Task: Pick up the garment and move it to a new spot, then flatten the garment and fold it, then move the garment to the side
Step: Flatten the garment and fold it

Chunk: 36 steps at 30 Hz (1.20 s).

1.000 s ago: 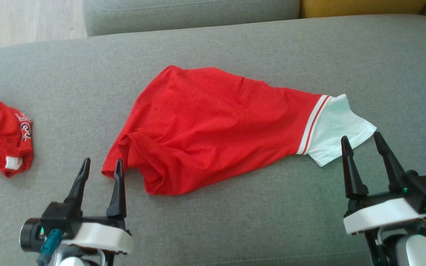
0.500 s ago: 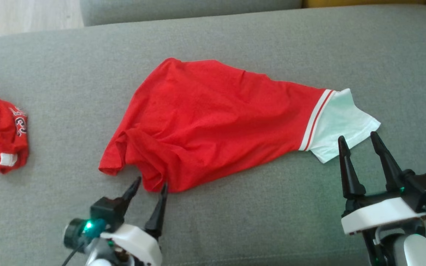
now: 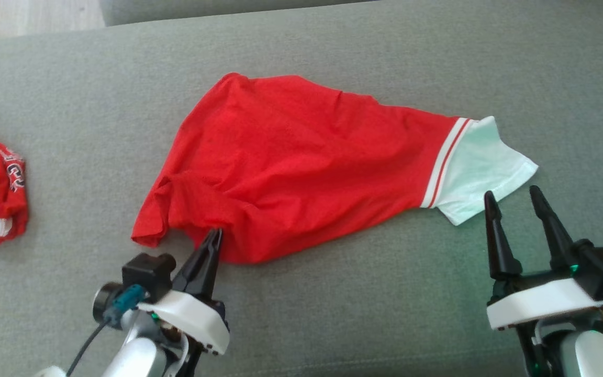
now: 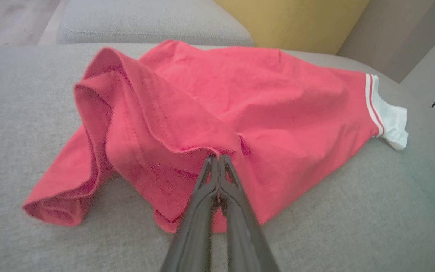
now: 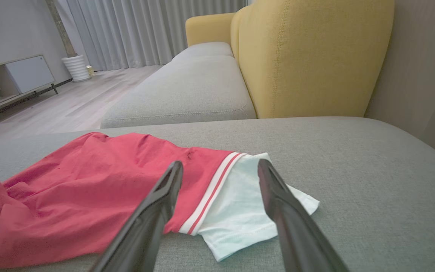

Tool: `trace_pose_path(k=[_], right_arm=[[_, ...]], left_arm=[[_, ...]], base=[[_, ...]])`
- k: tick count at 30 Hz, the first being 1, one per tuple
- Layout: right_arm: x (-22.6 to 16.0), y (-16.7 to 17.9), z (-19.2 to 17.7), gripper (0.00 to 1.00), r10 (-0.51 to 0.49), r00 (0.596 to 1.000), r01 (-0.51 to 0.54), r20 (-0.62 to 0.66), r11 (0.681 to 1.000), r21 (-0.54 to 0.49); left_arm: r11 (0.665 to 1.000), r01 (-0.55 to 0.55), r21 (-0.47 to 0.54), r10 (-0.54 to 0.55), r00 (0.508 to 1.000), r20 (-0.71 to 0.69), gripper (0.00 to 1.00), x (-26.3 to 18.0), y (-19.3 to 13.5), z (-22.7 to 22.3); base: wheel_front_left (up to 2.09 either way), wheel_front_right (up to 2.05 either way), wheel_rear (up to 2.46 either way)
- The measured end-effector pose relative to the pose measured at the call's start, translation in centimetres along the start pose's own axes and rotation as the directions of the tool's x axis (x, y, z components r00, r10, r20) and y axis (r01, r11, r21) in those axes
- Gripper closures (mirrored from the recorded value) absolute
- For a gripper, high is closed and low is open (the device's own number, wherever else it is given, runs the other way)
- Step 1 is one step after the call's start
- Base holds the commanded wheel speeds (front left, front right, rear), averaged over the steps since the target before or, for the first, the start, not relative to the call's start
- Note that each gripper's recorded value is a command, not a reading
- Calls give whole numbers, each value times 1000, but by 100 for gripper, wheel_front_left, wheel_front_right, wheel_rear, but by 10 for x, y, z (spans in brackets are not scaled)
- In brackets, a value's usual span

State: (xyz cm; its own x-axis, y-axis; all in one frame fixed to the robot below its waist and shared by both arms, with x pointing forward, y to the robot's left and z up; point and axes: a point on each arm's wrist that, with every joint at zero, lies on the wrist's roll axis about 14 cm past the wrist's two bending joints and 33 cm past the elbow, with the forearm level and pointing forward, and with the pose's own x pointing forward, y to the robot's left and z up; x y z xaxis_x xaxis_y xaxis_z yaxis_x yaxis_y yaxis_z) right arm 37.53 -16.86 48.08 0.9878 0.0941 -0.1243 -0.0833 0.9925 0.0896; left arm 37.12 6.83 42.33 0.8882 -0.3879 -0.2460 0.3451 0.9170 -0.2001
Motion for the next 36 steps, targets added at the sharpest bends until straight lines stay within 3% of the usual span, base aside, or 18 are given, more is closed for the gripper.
trace_pose_path(k=[10,20,27,34,35,36], right_arm=[[9,4,-1,0,15,1000,-16,3,1000,20],[16,12,-6,0,41,999,-41,-8,999,31],[22,6,-4,0,24,1000,-24,-2,999,37],[26,-4,-14,0,-3,1000,4,-29,999,36],[28,-5,-14,0,-5,1000,6,-29,999,36],[29,-6,-15,0,-9,1000,10,-29,999,35]], left_arm=[[999,-14,-52,26,972,234,100,-16,-3,70],[994,-38,-103,60,972,225,100,-33,-2,75],[993,-89,-72,101,979,180,100,0,32,67],[989,-125,-78,129,990,49,100,39,61,29],[989,-129,-77,131,991,29,91,43,63,23],[988,-131,-77,132,991,9,53,48,66,17]], base=[[0,0,0],[0,0,0],[0,0,0],[0,0,0],[0,0,0],[0,0,0]])
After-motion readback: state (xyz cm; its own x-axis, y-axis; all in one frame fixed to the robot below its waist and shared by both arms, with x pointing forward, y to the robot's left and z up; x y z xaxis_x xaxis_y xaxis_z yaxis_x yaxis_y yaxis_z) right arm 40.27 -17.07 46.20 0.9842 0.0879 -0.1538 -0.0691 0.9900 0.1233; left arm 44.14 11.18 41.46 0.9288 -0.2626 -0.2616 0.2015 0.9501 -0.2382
